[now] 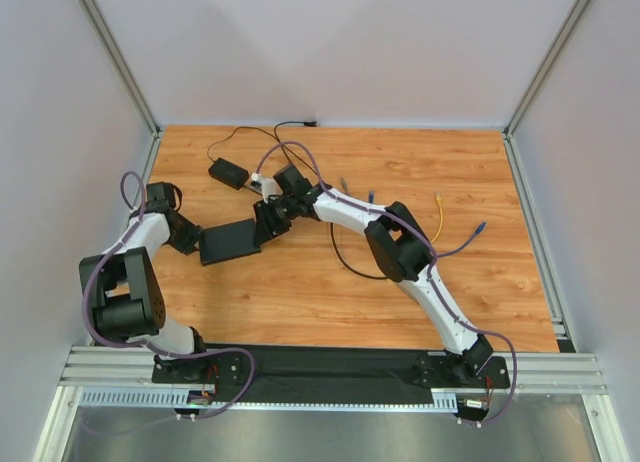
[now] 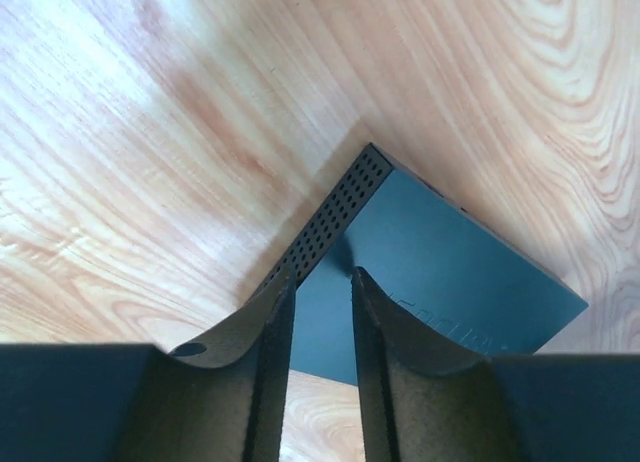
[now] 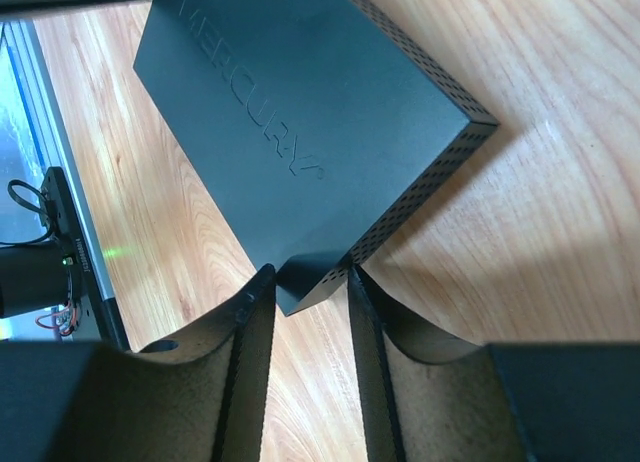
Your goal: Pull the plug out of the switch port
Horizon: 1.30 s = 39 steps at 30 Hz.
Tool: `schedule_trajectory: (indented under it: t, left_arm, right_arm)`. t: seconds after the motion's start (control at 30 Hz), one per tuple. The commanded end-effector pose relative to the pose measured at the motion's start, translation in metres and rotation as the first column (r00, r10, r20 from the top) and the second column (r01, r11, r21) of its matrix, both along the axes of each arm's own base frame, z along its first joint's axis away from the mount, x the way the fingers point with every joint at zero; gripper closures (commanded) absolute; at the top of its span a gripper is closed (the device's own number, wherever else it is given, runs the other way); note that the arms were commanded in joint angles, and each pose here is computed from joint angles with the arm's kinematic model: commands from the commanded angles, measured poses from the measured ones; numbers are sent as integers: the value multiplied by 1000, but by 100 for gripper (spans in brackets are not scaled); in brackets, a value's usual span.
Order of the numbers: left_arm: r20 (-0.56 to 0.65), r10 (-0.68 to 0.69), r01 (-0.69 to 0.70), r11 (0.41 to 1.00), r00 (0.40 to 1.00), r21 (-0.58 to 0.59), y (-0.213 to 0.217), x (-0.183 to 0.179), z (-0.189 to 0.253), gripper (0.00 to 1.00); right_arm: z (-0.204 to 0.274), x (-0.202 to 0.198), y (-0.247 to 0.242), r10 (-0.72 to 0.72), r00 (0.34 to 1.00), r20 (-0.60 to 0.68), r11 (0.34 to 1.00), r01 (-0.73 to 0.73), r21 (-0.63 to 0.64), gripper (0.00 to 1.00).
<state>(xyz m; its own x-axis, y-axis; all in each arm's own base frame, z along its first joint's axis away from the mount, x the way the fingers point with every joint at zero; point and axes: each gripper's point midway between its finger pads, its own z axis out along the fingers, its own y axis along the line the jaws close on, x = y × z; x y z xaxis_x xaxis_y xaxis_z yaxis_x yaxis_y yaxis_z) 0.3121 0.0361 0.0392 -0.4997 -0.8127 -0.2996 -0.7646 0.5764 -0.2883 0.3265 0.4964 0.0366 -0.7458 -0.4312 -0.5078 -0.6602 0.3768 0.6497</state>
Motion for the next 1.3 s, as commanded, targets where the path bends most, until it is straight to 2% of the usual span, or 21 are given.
schedule_trajectory:
  t: [0.0,0.13,0.2,0.27,0.3,0.33,0.37,0.43,0.47,0.5,0.57,0.63,0.67,0.73,0.77,0.83,0.87,0.9,0.97,1.03,1.27]
  left_arm:
    - [88,-56,57,998,995,-5,-4,26,21,69]
    - [99,-97,97,995,990,1,-3,39,34,66]
    - [124,-109,107,994,986,25,0,42,51,61]
    - [148,-121,112,991,982,69,1,41,70,58]
    - [193,-140,122,987,971,104,1,39,89,55]
    - [204,-163,141,983,965,119,-5,35,97,54]
    - [258,-202,167,974,945,152,-11,30,118,53]
    - [299,-242,199,965,923,169,-21,17,128,50]
    - [371,-275,223,958,887,179,-31,9,147,47]
    - [402,-312,264,949,861,172,-43,3,150,45]
    - [464,-403,380,913,788,148,-75,-19,151,34]
    - [467,-429,432,895,773,108,-94,-38,137,33]
    - [496,-462,476,873,735,107,-110,-48,141,32]
    - [503,-472,518,853,724,56,-128,-63,128,32]
    - [534,-496,557,829,685,55,-140,-71,132,30]
    - [550,-513,596,802,659,34,-153,-81,126,28]
    - [571,-517,611,791,638,33,-159,-85,129,25]
    - [575,-537,639,768,617,32,-167,-91,128,24]
    - [585,-553,664,747,592,35,-174,-97,126,21]
    - [611,-579,715,699,541,29,-187,-104,126,20]
    - [674,-594,794,608,440,18,-213,-121,127,16]
  right_arm:
    - [17,-14,17,20,1000,12,998,-20,53,63]
    - [26,-6,15,-20,998,61,998,16,59,56]
    - [40,0,12,-43,994,99,997,36,65,50]
    - [40,12,-2,-106,982,156,994,104,16,45]
    - [61,17,-8,-121,968,221,993,120,17,39]
    - [55,26,-22,-177,946,273,980,195,-39,37]
    - [81,29,-31,-204,923,325,975,223,-23,32]
    - [74,30,-57,-264,894,363,947,311,-78,18]
    - [95,28,-66,-295,875,383,937,344,-64,13]
    - [94,26,-76,-315,868,385,925,372,-82,12]
    - [90,9,-110,-369,851,374,884,446,-143,8]
    - [83,-5,-133,-412,836,363,851,496,-174,7]
    - [69,-27,-154,-439,836,330,832,517,-202,7]
    - [58,-43,-177,-485,817,311,794,560,-235,6]
    - [47,-61,-194,-507,813,288,774,576,-262,5]
    - [37,-72,-217,-549,779,302,729,623,-284,5]
    - [46,-76,-222,-579,760,295,723,646,-245,4]
    - [26,-90,-238,-579,762,288,707,646,-287,4]
    - [33,-97,-248,-607,740,290,700,670,-246,3]
    - [24,-108,-266,-632,717,295,670,696,-258,2]
    - [38,-126,-300,-723,620,304,622,776,-106,0]
